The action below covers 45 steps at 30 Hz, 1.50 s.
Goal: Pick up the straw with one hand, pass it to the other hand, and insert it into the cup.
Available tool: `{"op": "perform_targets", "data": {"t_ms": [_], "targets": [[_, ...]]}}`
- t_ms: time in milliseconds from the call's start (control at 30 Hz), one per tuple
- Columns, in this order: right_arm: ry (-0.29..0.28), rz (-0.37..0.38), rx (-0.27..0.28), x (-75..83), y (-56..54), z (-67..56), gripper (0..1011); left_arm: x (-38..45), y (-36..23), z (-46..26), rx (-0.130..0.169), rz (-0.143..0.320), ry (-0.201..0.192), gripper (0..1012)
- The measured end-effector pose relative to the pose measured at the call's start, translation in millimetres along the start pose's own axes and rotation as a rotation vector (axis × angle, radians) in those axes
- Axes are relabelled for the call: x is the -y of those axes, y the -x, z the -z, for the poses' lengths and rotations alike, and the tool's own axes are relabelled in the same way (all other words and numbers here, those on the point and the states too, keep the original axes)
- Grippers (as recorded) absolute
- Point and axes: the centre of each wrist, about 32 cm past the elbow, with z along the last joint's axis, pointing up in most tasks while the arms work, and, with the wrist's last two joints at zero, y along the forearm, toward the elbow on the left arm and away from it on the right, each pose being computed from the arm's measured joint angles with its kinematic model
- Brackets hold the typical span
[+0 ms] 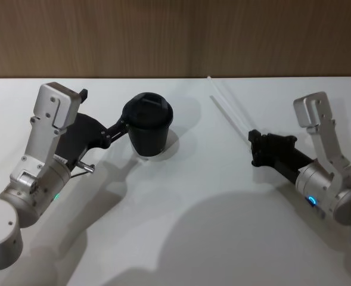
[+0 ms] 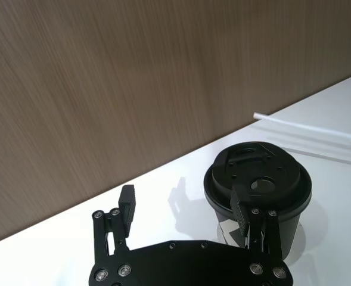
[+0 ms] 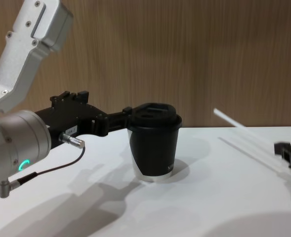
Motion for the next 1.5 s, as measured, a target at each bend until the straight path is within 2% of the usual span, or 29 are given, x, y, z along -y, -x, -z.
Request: {"op": "perform_targets", "data": {"t_ms": [133,300,433,733,900,933,1033,1500], "targets": [[-0.044,-0.015,0.010,2.0,-0.6,-5.6,6,0.0,0.0,0.0,0.000,0.000,0.000,1003],[-0.125,-0.050,0.027,5.1,-1.8,-16.3,6,0.0,0.0,0.0,0.000,0.000,0.000,1003],[-0.193,-0.094,0.037,5.8,-3.5,-25.6,6,0.0,0.0,0.0,0.000,0.000,0.000,1003],[-0.306,-0.208,0.034,1.7,-6.9,-40.0,6,0.0,0.0,0.0,0.000,0.000,0.000,1002],[-0.342,-0.262,0.025,-2.0,-8.2,-44.1,6,0.0,0.0,0.0,0.000,0.000,0.000,1003],[-0.363,-0.297,0.019,-4.5,-9.0,-46.1,6,0.0,0.0,0.0,0.000,0.000,0.000,1003],[-0.387,-0.340,0.012,-8.4,-9.6,-48.7,6,0.0,0.0,0.0,0.000,0.000,0.000,1003],[-0.475,-0.548,-0.006,-30.3,-9.2,-58.5,6,0.0,0.0,0.0,0.000,0.000,0.000,1003]]}}
